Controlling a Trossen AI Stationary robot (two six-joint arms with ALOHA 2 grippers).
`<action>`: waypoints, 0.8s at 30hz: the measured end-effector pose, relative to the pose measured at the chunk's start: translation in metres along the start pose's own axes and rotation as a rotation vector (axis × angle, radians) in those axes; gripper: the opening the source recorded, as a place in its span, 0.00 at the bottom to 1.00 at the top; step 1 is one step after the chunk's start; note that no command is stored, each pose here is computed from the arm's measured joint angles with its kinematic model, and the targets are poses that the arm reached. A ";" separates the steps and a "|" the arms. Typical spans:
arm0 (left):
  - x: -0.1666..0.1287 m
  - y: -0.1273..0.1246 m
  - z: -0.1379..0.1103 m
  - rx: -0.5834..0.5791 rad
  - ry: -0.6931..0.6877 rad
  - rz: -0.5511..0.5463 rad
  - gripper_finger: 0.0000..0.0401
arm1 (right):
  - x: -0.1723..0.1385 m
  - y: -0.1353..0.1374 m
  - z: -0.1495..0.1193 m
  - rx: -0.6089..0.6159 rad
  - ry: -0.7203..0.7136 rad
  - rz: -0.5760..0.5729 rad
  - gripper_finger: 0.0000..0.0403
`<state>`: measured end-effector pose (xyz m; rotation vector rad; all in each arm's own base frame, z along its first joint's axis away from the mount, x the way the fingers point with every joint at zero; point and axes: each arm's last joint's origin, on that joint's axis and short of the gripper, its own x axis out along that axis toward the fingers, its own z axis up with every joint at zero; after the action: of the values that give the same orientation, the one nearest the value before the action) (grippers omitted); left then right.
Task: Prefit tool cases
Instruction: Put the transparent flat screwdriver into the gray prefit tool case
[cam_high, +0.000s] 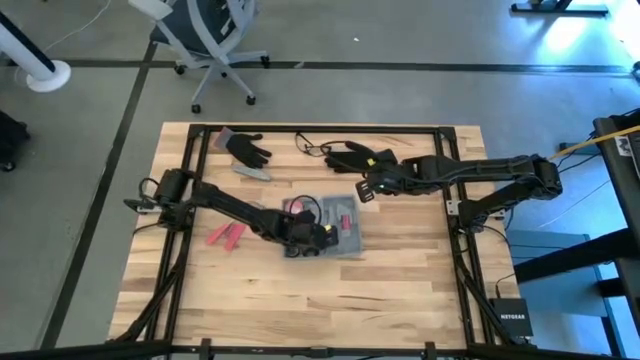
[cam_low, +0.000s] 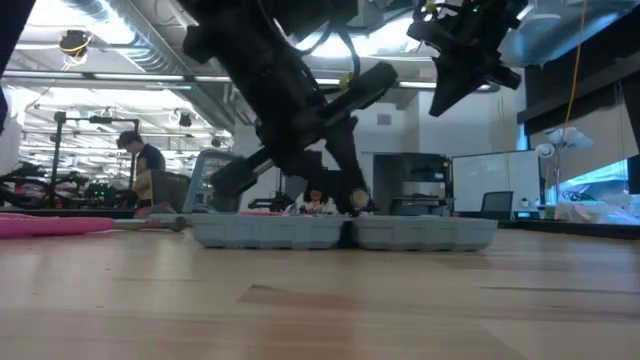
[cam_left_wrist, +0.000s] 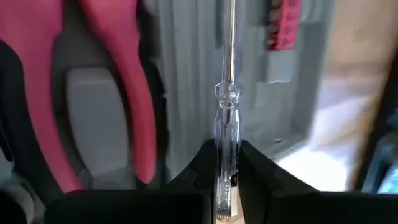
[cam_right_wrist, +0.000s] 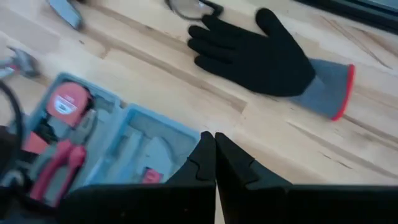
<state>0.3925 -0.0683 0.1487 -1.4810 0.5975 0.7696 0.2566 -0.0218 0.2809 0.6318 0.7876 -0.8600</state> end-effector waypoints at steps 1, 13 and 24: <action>0.000 0.000 0.001 -0.012 -0.007 -0.001 0.07 | 0.000 0.001 0.001 0.004 -0.005 0.007 0.00; 0.003 -0.005 0.019 -0.026 -0.077 -0.026 0.09 | 0.000 0.006 0.005 0.003 -0.041 0.066 0.00; 0.003 -0.007 0.025 -0.014 -0.094 -0.028 0.22 | 0.000 0.006 0.005 0.003 -0.040 0.067 0.00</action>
<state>0.3969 -0.0431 0.1511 -1.4549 0.4998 0.8188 0.2635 -0.0218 0.2848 0.6381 0.7256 -0.8099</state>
